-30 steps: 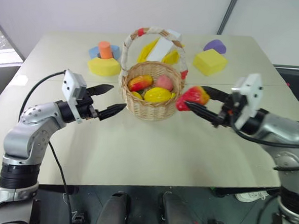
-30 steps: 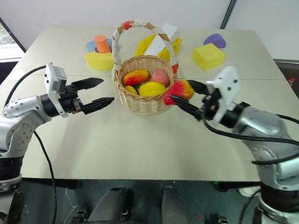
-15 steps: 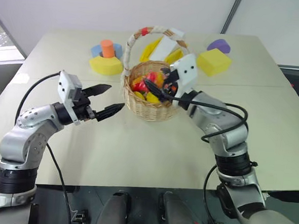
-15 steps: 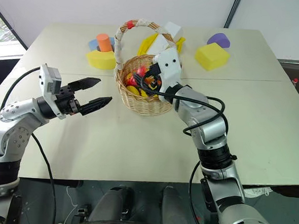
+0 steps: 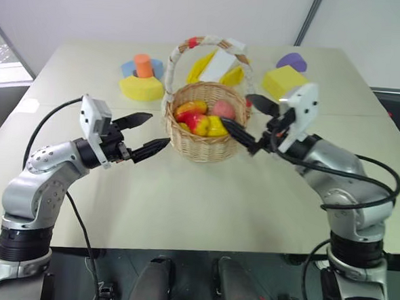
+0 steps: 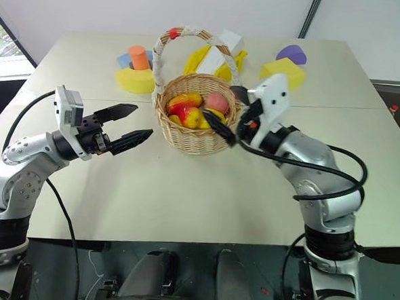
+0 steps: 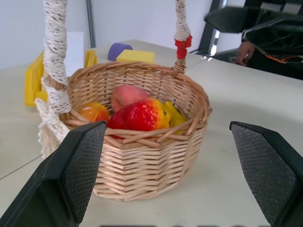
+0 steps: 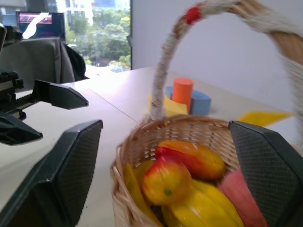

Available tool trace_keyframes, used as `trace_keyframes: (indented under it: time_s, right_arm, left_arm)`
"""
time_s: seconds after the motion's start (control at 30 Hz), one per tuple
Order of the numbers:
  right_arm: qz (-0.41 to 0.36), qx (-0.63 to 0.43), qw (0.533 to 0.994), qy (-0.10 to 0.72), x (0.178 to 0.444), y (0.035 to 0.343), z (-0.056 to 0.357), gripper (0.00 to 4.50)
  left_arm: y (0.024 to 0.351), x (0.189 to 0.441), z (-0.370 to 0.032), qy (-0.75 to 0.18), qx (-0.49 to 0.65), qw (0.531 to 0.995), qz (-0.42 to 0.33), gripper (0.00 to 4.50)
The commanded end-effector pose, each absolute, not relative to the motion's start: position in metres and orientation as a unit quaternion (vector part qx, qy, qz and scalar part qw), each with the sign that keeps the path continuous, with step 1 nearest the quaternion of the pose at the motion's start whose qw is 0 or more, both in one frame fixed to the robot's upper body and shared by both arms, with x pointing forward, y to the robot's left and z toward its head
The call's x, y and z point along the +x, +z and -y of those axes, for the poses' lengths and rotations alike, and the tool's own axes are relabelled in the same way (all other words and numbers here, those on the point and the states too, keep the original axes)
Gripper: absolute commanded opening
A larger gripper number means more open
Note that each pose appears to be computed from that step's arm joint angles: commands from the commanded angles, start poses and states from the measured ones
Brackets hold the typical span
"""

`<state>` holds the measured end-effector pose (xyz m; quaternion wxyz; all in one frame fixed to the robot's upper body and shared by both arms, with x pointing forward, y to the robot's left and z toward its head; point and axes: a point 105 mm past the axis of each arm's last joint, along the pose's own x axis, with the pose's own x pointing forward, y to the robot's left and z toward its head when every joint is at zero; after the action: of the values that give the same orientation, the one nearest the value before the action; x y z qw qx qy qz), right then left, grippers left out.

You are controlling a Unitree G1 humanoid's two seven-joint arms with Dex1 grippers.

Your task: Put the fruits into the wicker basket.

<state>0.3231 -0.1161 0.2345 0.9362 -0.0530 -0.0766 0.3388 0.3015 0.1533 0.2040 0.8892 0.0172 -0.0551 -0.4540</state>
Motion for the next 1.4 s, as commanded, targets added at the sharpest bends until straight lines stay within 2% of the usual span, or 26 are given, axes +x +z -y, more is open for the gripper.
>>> trace_keyframes:
  time_s: [0.03, 0.2, 0.3, 0.53, 0.8, 0.93, 1.1, 1.4]
  right_arm:
    - [0.092, -0.049, 0.951, 0.292, 0.340, 0.239, 0.123, 4.43]
    - [0.096, -0.026, 0.966, 0.239, 0.372, 0.234, 0.130, 4.43]
    - [0.097, -0.021, 0.966, 0.238, 0.380, 0.233, 0.129, 3.62]
    - [0.108, -0.010, 0.958, 0.267, 0.376, 0.236, 0.120, 0.05]
    - [0.137, -0.013, 0.958, 0.251, 0.370, 0.249, 0.129, 0.05]
    - [0.169, -0.024, 0.963, 0.206, 0.360, 0.268, 0.161, 0.05]
    - [0.182, -0.066, 0.973, 0.127, 0.338, 0.281, 0.225, 0.05]
    - [0.134, -0.071, 0.984, -0.092, 0.320, 0.263, 0.350, 0.05]
  left_arm:
    - [0.214, 0.301, -0.145, -0.469, 0.021, 0.880, 0.078, 4.50]
    - [0.216, 0.302, -0.140, -0.476, 0.022, 0.875, 0.083, 4.50]
    - [0.217, 0.300, -0.138, -0.478, 0.021, 0.874, 0.085, 4.50]
    - [0.216, 0.298, -0.136, -0.476, 0.017, 0.875, 0.089, 4.50]
    - [0.214, 0.299, -0.133, -0.481, 0.015, 0.872, 0.088, 4.50]
    - [0.215, 0.300, -0.132, -0.482, 0.015, 0.871, 0.090, 4.50]
    - [0.214, 0.300, -0.132, -0.487, 0.015, 0.869, 0.088, 4.50]
    - [0.216, 0.307, -0.122, -0.504, 0.011, 0.859, 0.093, 4.50]
